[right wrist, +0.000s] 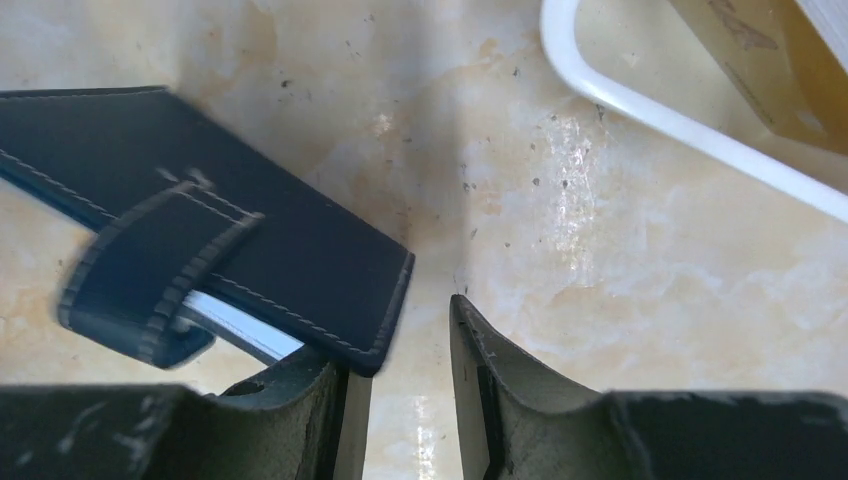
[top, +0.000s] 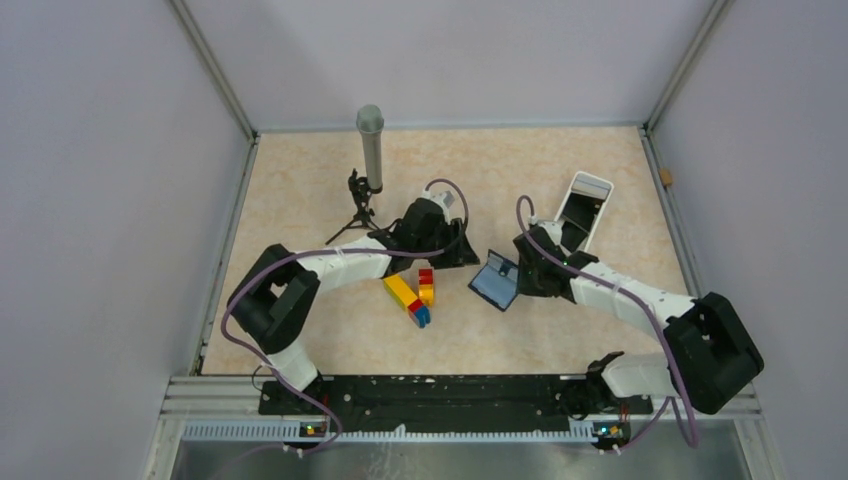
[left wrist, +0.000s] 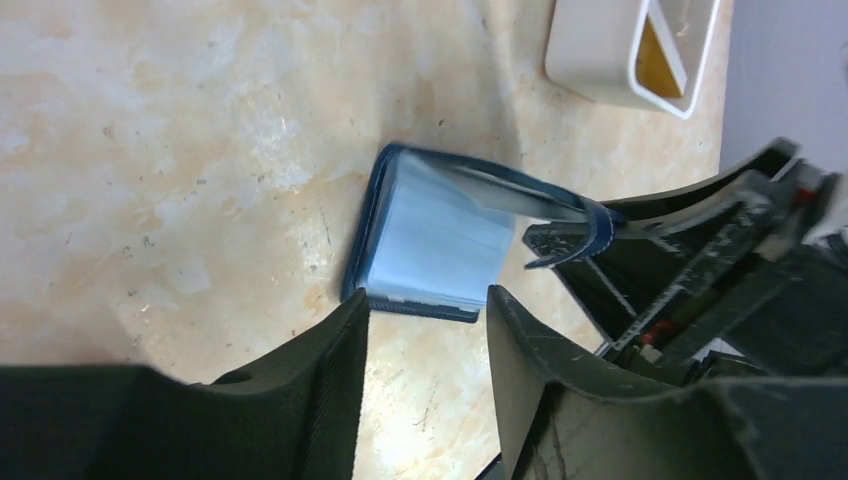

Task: Put the credit cards into the card holder
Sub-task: Open the card holder at the center of the board.

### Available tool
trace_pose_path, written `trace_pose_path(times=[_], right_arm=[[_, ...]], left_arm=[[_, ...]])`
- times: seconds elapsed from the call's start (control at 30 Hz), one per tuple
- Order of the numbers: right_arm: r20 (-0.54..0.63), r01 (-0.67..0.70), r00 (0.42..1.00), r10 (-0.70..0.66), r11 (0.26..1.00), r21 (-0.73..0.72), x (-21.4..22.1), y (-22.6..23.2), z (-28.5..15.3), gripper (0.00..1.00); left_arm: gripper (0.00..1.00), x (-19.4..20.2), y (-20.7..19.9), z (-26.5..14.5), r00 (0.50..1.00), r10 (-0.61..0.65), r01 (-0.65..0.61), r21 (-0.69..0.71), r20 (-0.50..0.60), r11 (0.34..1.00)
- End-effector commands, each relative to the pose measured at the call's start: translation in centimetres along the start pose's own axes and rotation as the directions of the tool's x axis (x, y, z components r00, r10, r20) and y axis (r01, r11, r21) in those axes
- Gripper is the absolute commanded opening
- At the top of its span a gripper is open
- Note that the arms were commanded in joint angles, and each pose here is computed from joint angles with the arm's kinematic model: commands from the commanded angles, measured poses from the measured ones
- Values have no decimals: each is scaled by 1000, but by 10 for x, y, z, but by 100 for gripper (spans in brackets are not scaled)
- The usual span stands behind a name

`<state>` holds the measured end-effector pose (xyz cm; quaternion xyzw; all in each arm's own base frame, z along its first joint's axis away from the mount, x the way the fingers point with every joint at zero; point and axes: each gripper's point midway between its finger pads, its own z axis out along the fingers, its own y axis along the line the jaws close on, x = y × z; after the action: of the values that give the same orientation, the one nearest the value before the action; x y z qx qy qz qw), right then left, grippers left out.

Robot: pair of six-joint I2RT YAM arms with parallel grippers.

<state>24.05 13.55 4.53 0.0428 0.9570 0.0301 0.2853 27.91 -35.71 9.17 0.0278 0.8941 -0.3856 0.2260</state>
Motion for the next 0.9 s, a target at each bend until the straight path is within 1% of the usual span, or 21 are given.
trace_pose_path(times=[0.0, 0.2, 0.3, 0.4, 0.6, 0.73, 0.87], right_arm=[[1, -61, 998, 62, 994, -96, -3, 10, 3, 33], [-24, -98, 995, 95, 980, -172, 2, 14, 10, 33], [-4, -81, 997, 81, 979, -188, -3, 16, 8, 37], [33, -60, 997, 68, 978, -201, -13, 17, 3, 43], [126, 18, 992, 5, 983, -181, -42, 17, -7, 57], [169, 80, 985, -48, 979, -188, -54, 22, -5, 60], [194, 148, 975, -107, 967, -209, -59, 31, 4, 61]], left_arm=[[50, -23, -22, -14, 996, 60, -61, 22, 65, 998], [51, -18, -25, -4, 999, 46, -47, 39, 26, 998], [51, -15, -24, 1, 999, 42, -42, 45, 12, 998], [51, -15, -24, 6, 999, 40, -40, 52, 7, 998], [51, -18, -26, 12, 999, 51, -51, 61, 2, 997], [50, -18, -27, 16, 999, 54, -53, 67, -3, 996], [49, -20, -28, 16, 998, 58, -58, 71, -1, 996]])
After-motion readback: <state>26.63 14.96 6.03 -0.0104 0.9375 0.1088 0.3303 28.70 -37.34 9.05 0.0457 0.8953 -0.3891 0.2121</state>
